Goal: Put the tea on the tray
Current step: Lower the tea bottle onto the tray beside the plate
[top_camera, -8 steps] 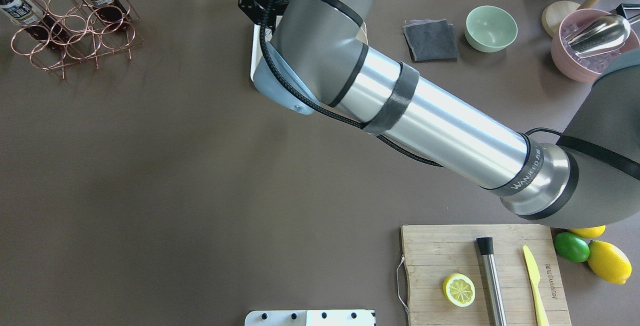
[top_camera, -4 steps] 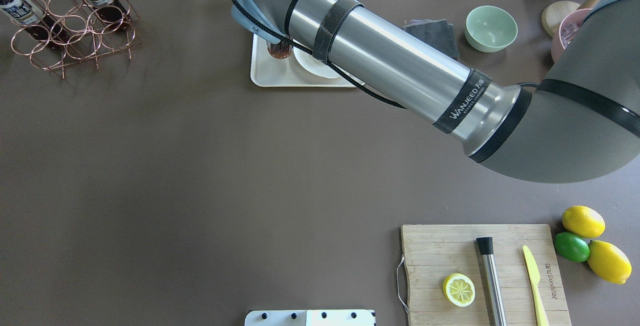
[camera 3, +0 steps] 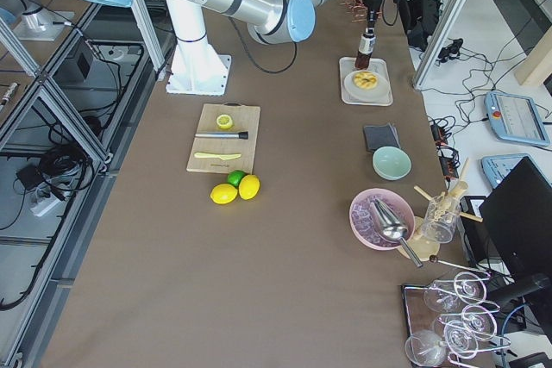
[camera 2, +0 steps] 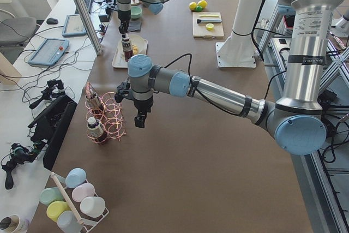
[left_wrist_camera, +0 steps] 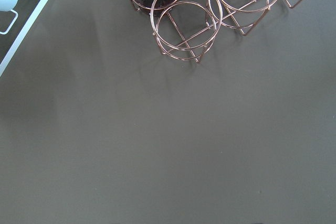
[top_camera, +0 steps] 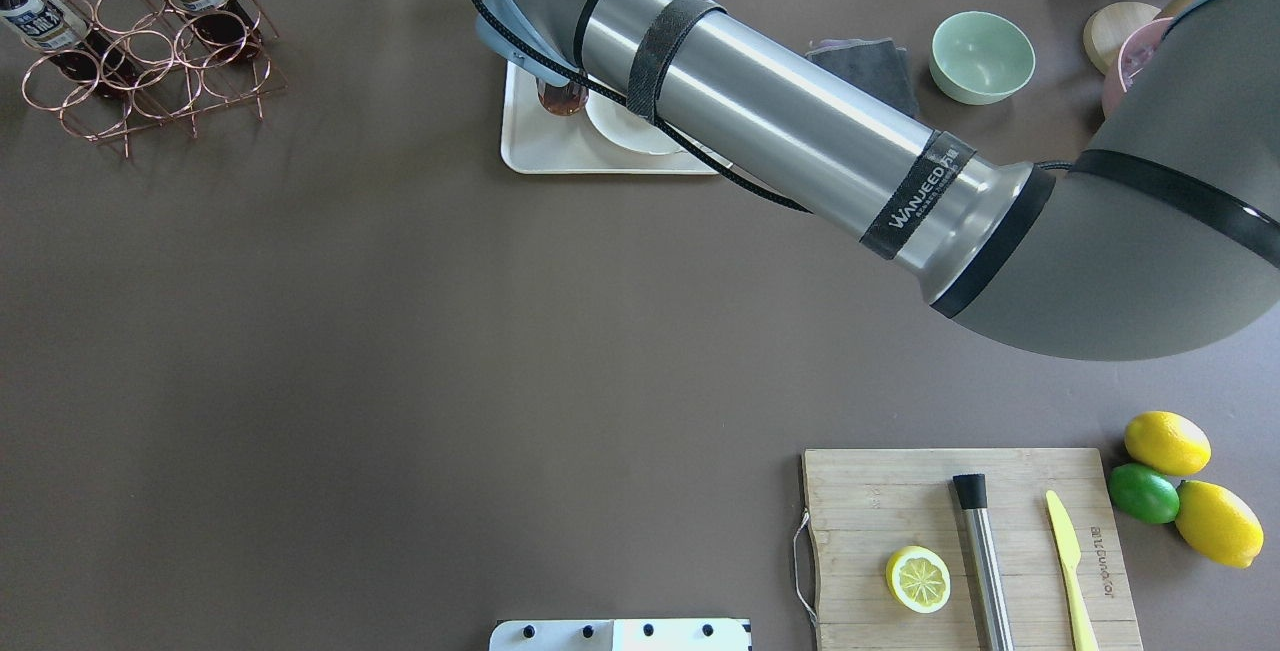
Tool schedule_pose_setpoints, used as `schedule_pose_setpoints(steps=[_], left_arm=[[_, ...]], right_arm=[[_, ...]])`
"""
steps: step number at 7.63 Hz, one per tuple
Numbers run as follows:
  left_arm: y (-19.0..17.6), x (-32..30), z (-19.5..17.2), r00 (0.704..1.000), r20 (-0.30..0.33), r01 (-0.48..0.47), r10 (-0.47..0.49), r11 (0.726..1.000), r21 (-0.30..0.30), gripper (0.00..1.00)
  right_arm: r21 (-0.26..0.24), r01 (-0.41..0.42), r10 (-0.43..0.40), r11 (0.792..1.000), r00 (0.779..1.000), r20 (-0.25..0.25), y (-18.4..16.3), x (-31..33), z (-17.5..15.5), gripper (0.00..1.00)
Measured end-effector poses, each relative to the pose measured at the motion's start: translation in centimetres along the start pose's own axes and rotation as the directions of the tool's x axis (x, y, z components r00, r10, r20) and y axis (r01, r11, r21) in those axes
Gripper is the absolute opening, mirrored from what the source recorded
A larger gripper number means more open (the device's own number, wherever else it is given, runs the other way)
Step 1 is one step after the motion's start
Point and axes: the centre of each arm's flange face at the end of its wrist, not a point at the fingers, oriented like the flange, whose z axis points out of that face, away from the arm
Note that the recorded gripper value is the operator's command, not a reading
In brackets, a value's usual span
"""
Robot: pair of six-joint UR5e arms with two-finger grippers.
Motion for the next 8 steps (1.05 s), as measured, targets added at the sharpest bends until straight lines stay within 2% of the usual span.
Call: schedule_pose_setpoints(steps=[3, 5, 6, 7, 8], left_arm=[[0.1, -0.1, -0.1, 1.000, 0.001, -0.001, 0.001, 1.000, 0.002, 0.87], [0.1, -0.1, -0.1, 1.000, 0.001, -0.002, 0.002, 1.000, 0.003, 0.87], [0.1, -0.1, -0.1, 1.000, 0.001, -0.002, 0.002, 1.000, 0.003, 0.87], [0.1, -0.1, -0.1, 1.000, 0.000, -0.001, 0.001, 1.000, 0.003, 0.87], [0.1, -0.1, -0.1, 1.000, -0.001, 0.000, 0.000, 1.000, 0.002, 0.87]], right_arm=[[0.003, 0.002, -0.002, 1.000, 1.000, 0.006, -0.1, -0.7, -0.7, 0.00], [0.004, -0.002, 0.002, 1.000, 1.000, 0.007, 0.0, -0.5, 0.5, 0.00], [0.007, -0.008, 0.008, 1.000, 1.000, 0.013, 0.0, -0.6, 0.9, 0.93], [0.010, -0.011, 0.011, 1.000, 1.000, 0.019, -0.1, -0.7, 0.8, 1.00], [0.011, -0.011, 0.011, 1.000, 1.000, 0.023, 0.0, -0.9, 0.6, 1.00]])
